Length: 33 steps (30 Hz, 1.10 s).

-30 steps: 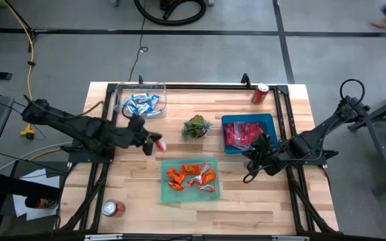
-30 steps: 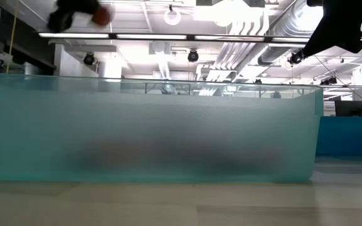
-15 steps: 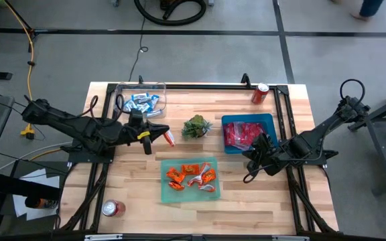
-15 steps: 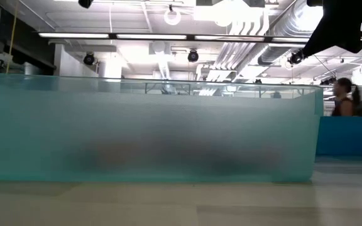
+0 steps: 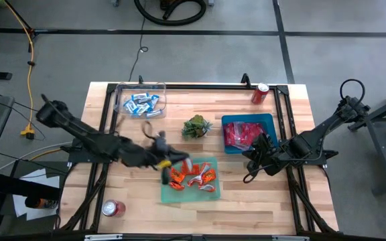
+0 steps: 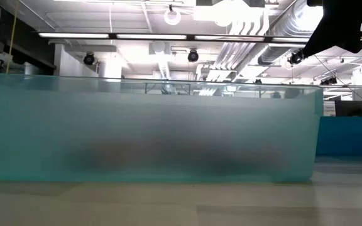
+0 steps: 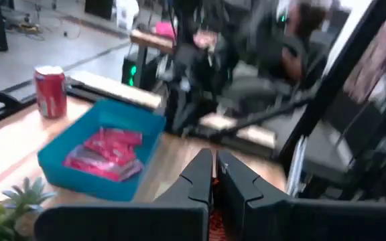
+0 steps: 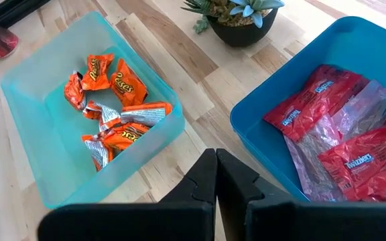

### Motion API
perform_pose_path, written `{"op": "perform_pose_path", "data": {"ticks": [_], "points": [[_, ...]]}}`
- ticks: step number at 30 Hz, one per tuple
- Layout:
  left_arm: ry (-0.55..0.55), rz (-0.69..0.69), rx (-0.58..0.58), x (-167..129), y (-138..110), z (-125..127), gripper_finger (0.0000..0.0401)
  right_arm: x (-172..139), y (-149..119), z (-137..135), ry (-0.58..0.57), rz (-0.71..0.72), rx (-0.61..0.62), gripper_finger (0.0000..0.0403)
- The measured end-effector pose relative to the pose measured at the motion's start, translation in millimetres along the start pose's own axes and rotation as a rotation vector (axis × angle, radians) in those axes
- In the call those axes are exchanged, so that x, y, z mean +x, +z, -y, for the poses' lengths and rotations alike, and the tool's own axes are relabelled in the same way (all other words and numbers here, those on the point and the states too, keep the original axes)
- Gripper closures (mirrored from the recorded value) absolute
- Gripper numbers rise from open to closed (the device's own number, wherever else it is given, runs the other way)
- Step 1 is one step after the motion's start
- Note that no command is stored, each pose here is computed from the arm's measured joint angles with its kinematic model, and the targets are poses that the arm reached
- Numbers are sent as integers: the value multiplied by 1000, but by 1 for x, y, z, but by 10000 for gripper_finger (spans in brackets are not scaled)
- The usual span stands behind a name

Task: Sort candy
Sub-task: Put the orange candy into the green transparent bin

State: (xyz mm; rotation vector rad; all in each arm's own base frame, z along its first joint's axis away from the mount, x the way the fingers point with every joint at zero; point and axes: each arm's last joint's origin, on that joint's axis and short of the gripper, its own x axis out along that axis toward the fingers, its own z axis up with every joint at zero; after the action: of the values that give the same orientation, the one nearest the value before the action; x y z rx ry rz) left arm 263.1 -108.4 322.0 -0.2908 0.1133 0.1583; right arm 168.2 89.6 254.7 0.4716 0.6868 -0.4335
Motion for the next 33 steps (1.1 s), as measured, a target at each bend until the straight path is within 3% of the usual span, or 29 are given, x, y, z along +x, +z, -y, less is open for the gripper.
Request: {"op": "perform_pose_path", "data": {"ticks": [8,13,17,23,33], "points": [[19,-254,250,64,-46,41,401,0,0,0,0,0,-8,403],[41,-359,347,90,-85,49,401,0,0,0,0,0,-2,403],[47,-446,366,93,-110,50,401,0,0,0,0,0,0,403],[-29,-616,413,94,-149,53,401,0,0,1,-5,-3,-30,403],[26,-695,419,108,-188,43,401,0,0,1,-5,-3,-28,403]]}}
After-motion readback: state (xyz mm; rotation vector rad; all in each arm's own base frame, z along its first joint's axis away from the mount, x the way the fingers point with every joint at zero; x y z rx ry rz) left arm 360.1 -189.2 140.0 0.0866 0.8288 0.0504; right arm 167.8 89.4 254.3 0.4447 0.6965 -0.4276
